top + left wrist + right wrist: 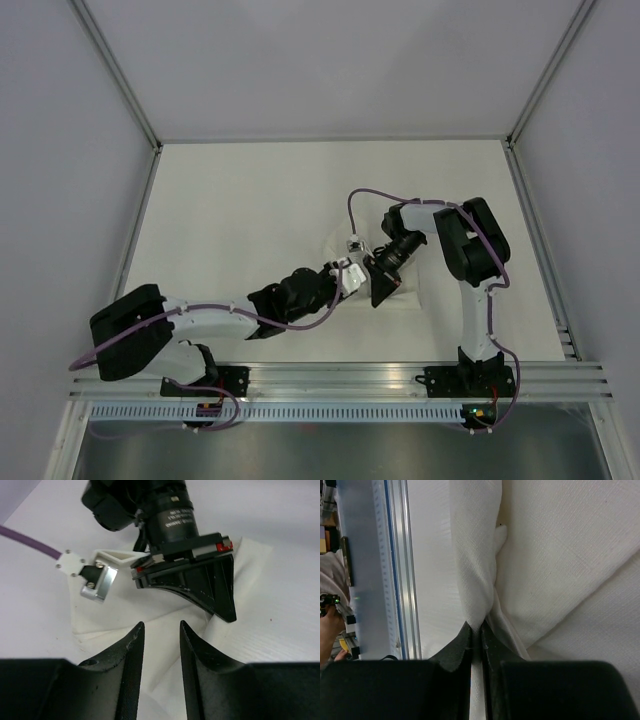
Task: Fold the napkin, place the utensils inside, and roll it up
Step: Roll the napkin with the utensil
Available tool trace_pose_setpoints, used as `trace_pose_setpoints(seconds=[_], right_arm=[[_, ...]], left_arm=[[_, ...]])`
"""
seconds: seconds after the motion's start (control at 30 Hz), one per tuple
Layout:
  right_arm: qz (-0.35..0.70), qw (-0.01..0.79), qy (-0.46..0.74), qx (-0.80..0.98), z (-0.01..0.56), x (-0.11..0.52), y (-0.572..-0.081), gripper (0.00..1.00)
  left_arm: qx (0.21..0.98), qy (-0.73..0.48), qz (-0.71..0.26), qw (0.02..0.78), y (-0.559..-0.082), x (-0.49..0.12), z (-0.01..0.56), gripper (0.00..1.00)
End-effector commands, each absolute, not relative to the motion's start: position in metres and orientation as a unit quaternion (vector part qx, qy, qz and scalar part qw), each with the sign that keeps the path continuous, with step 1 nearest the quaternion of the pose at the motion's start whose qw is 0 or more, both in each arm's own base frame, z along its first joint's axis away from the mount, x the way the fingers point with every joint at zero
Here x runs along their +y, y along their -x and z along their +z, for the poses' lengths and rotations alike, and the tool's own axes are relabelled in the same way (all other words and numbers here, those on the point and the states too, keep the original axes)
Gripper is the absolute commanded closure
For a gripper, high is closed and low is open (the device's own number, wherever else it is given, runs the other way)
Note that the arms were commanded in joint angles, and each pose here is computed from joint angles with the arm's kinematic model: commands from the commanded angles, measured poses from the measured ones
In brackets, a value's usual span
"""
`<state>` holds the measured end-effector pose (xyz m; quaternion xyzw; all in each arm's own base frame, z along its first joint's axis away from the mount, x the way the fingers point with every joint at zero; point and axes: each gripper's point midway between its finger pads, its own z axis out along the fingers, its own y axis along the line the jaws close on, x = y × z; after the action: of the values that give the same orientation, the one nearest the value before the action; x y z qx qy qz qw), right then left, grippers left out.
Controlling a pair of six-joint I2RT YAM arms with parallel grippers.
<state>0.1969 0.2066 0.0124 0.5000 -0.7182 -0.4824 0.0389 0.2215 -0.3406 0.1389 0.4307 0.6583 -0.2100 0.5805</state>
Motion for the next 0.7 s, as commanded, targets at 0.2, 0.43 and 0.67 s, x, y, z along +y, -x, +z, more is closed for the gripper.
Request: trace_pose_setpoints(seconds=[0.2,0.43,0.67], right_arm=[[-0.431,0.063,-0.540,-0.720,-0.026,0.188,-0.205,0.96],[-0.429,0.067,-0.536,-0.724,-0.027,0.189,-0.207,0.96],[-0.429,0.068,-0.534,-0.726,-0.028,0.188,-0.207,0.97]], left_arm=[[0.568,-0.616,-0.082,0.540,-0.193,-0.379,0.090,0.57],[0.536,-0.660,-0.083,0.520,-0.185,-0.399,0.070,0.53],[0.522,-0.691,-0.065,0.496,-0.185,-0.400,0.041,0.52]])
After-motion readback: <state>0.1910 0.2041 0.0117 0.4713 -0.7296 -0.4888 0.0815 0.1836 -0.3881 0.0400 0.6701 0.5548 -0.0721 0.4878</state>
